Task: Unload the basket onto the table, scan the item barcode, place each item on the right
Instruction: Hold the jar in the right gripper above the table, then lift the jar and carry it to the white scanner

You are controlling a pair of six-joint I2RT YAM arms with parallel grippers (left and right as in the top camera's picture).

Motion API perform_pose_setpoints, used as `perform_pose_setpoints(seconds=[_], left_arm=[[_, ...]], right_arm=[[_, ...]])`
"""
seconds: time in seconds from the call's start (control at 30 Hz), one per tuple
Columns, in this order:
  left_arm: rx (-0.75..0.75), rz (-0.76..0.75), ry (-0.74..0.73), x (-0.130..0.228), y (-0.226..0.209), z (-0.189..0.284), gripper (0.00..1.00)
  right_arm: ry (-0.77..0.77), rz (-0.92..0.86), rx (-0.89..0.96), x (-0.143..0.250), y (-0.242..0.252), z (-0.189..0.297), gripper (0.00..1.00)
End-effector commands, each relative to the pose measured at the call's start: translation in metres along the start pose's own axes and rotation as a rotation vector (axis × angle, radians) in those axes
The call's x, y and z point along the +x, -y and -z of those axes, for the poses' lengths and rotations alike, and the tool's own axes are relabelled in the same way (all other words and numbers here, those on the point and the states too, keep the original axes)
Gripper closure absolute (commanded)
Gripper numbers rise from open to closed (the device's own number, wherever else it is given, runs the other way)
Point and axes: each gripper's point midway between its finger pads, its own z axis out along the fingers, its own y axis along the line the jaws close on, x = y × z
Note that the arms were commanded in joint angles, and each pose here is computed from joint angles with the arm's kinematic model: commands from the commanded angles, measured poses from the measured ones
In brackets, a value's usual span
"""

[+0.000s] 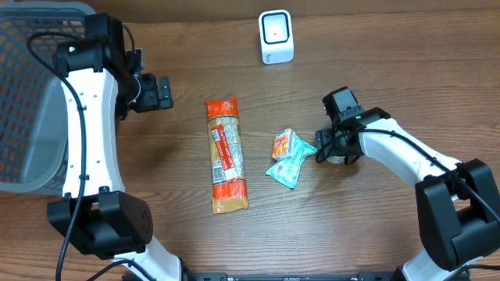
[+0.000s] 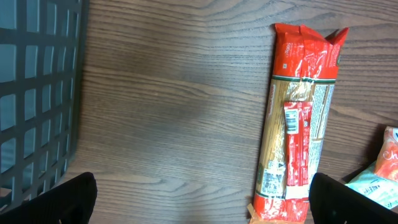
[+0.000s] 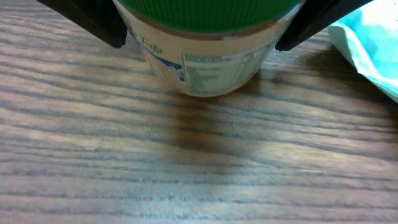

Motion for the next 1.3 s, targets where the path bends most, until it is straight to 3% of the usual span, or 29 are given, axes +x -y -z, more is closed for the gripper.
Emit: perform_pose_setpoints(seconds=[0.0,0.23,0.3,0.5,0.57,0.83,1.03,1.27], left_arm=[[0.009,-0.018,0.041,-0.003,0.002,0.014,0.0],[0.009,-0.019,0.041,-0.003,0.003,0.014,0.01],[0.009,-0.018,0.041,-0.003,0.003,0.014,0.0],[0.009,-0.018,0.041,-0.003,0.003,0.014,0.0],[0.009,-0.019,0.041,-0.003,0.003,0.014,0.0],[0.009,-0.018,0.041,-0.003,0.003,0.014,0.0],[0.009,-0.018,0.041,-0.003,0.003,0.014,0.0],[0.009,-0.018,0.041,-0.003,0.003,0.014,0.0]], right_arm=[[0.004,0.006,0.006,0.001,0.001,0.0,0.21],[-0.001,0.006,0.008,0.002,0.001,0.0,0.27],[0.001,0.006,0.007,0.002,0.001,0.0,0.39],[0.019,0.005,0.002,-0.009,-0.001,0.011,0.58],[0.019,0.005,0.002,-0.015,-0.002,0.019,0.7],[0.055,0.002,-0.008,-0.048,-0.008,0.064,0.94],[0.105,-0.002,-0.042,-0.072,-0.015,0.098,0.96],[0.217,0.017,-0.239,-0.109,-0.054,0.161,0.97]])
